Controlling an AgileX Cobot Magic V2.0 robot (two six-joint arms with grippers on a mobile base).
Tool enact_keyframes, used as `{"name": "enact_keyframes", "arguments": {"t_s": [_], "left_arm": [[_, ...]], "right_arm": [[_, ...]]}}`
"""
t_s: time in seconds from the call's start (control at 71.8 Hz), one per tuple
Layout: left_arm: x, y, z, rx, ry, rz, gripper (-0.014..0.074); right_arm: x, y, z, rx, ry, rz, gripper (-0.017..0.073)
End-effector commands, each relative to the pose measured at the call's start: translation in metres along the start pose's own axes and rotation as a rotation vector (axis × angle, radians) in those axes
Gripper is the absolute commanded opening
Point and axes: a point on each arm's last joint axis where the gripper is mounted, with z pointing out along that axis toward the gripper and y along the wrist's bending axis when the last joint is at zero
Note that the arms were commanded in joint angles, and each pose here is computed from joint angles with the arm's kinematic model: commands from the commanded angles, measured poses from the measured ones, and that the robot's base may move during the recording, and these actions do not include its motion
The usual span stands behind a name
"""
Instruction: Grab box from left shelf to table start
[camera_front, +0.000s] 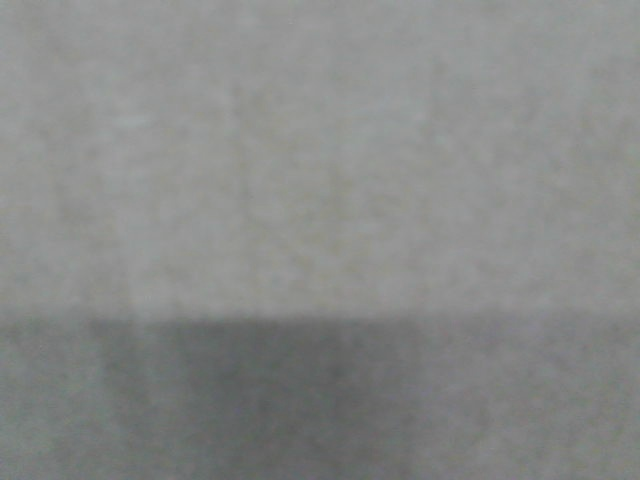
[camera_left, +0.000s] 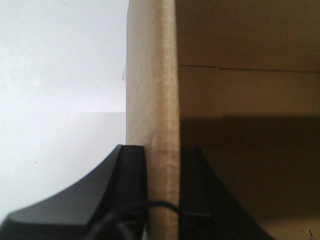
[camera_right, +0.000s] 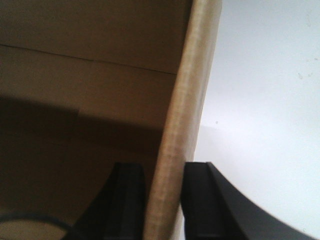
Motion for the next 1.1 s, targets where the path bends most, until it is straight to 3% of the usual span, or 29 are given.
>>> {"name": "enact_keyframes", "arguments": {"t_s": [0.0,0.306,0.626,1.086], "left_arm": [[-0.017,-0.019,-0.014,0.192,-0.163,-0.091,-0.0104],[-0.039,-0.02,0.003,0.18,-0.136,-0.106,-0.0104],[-0.084,-0.021,0.028,0.163,-0.226,-0.125,-0.0104],[-0.104,-0.008,0.125,0.09,-0.038,-0.186,-0.0104]], "right_arm": [[-0.014,0.003,-0.008,-0.023,-0.125,-0.024,0.0067],[-0.034,0.007,-0.004,-0.033,-0.086,-0.017,0.0067],[-0.077,0.012,0.031,-0.029,-0.062,-0.018,0.0067],[-0.102,0.014,0.116,-0.001,-0.001,-0.04,0.0067]]}}
